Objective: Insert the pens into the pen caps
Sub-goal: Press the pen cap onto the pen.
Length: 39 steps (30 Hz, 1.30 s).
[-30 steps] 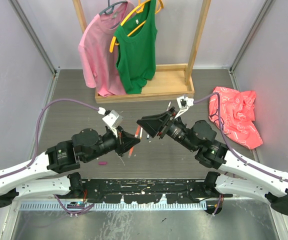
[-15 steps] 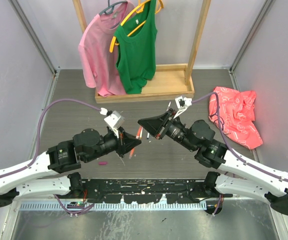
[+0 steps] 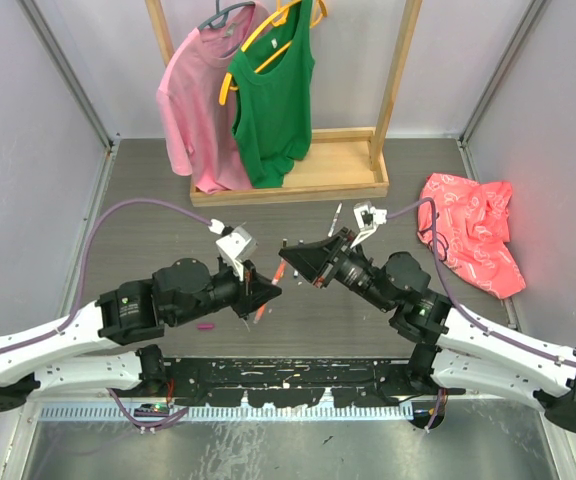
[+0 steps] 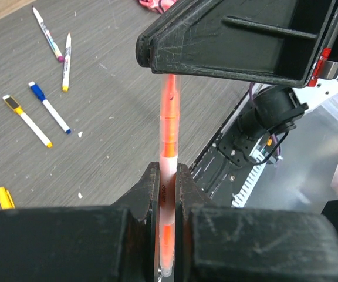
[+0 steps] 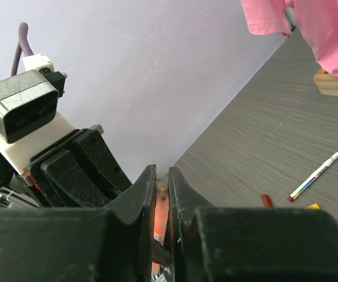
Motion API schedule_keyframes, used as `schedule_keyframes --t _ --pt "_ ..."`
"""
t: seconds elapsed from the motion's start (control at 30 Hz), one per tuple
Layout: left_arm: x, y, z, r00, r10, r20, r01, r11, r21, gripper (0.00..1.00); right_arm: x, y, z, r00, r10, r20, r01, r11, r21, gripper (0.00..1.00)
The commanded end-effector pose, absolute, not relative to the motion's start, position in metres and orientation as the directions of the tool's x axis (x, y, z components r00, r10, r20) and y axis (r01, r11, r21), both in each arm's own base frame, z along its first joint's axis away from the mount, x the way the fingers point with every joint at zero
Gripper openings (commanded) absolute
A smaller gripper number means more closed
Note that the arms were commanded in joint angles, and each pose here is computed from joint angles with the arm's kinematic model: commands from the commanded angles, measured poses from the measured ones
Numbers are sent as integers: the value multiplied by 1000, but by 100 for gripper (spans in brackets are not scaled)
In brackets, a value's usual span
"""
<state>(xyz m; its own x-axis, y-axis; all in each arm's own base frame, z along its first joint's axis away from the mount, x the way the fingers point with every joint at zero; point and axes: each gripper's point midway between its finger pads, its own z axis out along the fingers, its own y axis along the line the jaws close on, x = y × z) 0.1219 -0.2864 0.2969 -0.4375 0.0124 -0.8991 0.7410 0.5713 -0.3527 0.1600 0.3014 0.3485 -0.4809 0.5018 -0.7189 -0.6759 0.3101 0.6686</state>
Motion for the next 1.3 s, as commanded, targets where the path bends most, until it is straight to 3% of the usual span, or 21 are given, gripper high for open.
schedule_keyframes --t 0.0,0.43,0.9,1.07,1.27 --pt "142 -281 380 -346 -244 -906 707 567 -423 0 131 319 304 -565 367 -739 -681 298 668 0" --pt "152 -288 469 -254 -381 -889 728 530 -435 0 91 339 231 -624 248 -741 -651 360 669 0" --pt "153 -281 508 -195 -445 -874 744 514 -427 0 33 365 159 -663 72 -745 -656 425 624 0" --pt "152 -277 508 -192 -455 -870 742 513 -432 0 34 363 158 -660 89 -746 -646 440 623 0" --pt "151 -276 493 -211 -444 -871 737 514 -440 0 59 360 196 -573 177 -800 -661 477 579 0"
